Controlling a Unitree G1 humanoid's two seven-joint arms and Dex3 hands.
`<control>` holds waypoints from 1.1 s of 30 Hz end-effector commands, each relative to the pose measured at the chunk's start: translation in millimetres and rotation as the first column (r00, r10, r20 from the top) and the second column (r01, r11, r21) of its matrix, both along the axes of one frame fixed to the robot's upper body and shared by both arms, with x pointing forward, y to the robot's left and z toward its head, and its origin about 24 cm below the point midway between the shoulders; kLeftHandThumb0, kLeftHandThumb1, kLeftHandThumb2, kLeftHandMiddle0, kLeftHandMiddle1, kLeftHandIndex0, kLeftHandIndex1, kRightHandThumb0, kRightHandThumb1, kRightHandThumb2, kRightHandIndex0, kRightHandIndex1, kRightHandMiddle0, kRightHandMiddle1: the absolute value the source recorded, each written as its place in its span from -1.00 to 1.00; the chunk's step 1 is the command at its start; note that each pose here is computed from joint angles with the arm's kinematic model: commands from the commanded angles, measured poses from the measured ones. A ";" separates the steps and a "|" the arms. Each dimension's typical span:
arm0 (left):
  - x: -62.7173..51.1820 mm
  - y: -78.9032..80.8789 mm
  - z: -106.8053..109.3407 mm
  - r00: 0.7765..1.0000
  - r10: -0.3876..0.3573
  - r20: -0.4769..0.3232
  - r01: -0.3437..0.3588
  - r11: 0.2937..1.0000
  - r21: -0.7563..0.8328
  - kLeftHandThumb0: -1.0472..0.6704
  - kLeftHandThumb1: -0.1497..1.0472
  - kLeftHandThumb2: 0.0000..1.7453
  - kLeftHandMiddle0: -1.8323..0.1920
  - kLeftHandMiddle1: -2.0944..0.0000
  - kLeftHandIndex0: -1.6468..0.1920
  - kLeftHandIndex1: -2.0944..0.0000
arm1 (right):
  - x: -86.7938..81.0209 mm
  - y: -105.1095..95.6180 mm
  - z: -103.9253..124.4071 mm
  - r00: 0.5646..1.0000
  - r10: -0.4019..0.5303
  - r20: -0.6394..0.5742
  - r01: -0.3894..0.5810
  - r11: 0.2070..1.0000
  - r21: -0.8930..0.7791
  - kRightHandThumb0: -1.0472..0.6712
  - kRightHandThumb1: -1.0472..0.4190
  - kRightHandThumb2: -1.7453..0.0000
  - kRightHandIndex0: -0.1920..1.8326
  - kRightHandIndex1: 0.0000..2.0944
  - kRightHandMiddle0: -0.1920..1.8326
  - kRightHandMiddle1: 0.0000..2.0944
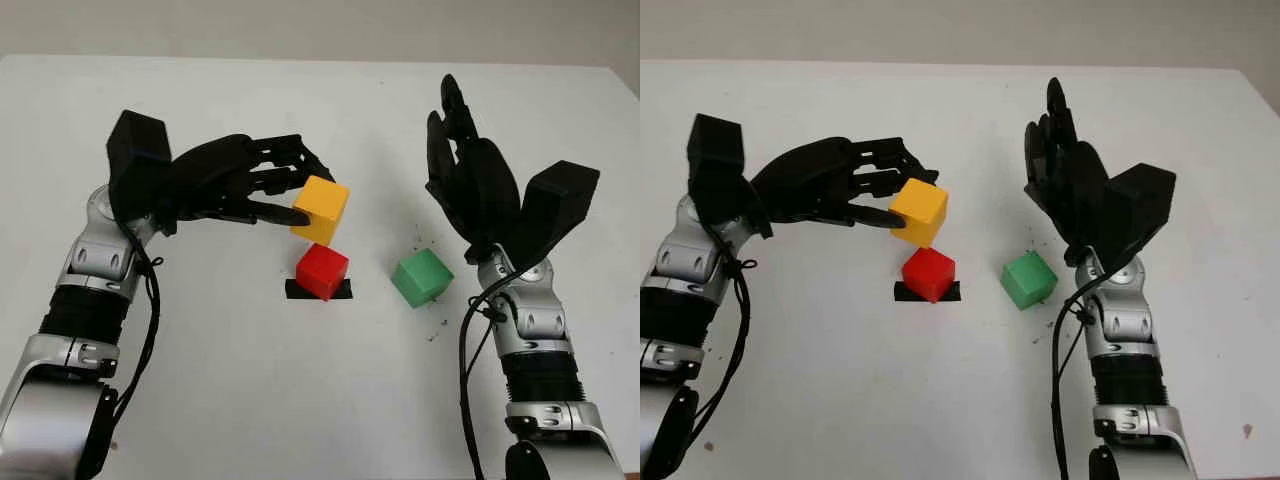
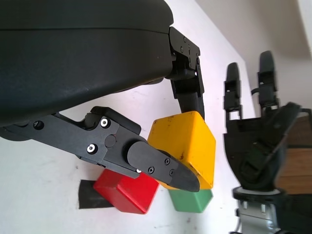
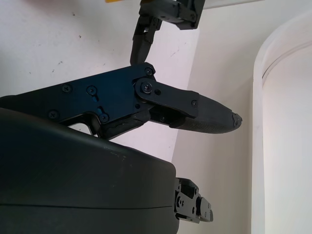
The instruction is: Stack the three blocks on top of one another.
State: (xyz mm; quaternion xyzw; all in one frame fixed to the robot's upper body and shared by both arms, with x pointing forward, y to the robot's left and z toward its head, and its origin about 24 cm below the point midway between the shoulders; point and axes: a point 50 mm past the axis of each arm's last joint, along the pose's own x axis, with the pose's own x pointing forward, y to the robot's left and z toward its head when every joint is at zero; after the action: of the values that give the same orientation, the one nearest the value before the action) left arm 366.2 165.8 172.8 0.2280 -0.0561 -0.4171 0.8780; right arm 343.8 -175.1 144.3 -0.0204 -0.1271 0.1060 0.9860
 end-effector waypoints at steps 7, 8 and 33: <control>11.8 -4.7 3.4 1.000 -0.002 0.025 0.000 0.998 0.056 -0.32 0.97 -0.94 0.62 0.97 0.43 -0.51 | -0.7 -3.5 6.6 0.999 -0.014 0.029 0.015 1.000 -0.011 -0.54 -1.00 0.22 -1.00 -1.00 -1.00 -1.00; 12.4 -5.2 2.8 1.000 -0.010 0.017 0.009 0.998 0.058 -0.33 0.97 -0.94 0.62 0.96 0.43 -0.51 | -0.7 -3.8 6.5 0.999 -0.016 0.032 0.016 1.000 -0.010 -0.54 -1.00 0.22 -1.00 -1.00 -1.00 -1.00; 12.8 -7.8 -6.4 0.986 -0.093 -0.135 0.095 0.995 0.007 -0.33 0.97 -0.94 0.61 0.95 0.40 -0.48 | -1.6 -6.4 5.2 1.000 -0.014 0.028 0.014 1.000 -0.002 -0.56 -1.00 0.24 -1.00 -1.00 -1.00 -1.00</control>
State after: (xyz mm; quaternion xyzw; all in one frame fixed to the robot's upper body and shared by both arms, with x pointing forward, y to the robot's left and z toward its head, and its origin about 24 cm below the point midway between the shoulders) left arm 377.1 160.9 156.0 0.1989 0.0109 -0.4707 0.8595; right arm 343.4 -177.7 146.1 -0.0206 -0.1347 0.1022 0.9854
